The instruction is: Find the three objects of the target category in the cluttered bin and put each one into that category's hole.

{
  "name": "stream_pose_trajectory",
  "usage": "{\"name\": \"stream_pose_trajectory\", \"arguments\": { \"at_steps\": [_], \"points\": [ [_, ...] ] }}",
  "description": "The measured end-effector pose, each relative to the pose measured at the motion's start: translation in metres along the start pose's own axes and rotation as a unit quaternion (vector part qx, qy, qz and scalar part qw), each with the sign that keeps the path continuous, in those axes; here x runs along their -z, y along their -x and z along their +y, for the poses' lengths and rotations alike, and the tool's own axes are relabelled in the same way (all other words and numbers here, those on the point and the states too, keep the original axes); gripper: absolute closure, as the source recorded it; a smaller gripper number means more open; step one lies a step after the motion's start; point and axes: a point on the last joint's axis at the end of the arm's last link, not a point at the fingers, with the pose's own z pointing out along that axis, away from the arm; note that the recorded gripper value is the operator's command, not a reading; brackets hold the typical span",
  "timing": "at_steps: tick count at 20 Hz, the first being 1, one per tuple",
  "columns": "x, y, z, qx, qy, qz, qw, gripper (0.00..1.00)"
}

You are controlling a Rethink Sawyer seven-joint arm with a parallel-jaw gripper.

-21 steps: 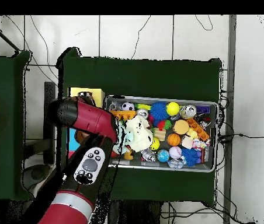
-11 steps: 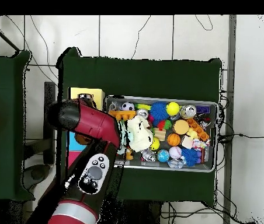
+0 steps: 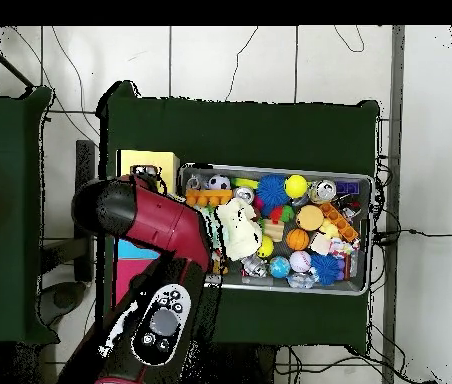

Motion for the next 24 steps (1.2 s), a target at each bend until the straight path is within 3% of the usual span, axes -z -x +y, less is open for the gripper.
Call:
{"name": "stream_pose_trajectory", "arguments": {
  "at_steps": [13, 24],
  "points": [
    [0.002, 0.013, -0.012, 0.016, -0.009, -0.013, 0.9997, 1.00],
    [0.004, 0.008, -0.021, 0.047, -0.010, -0.031, 0.9984, 1.00]
  ]
}}
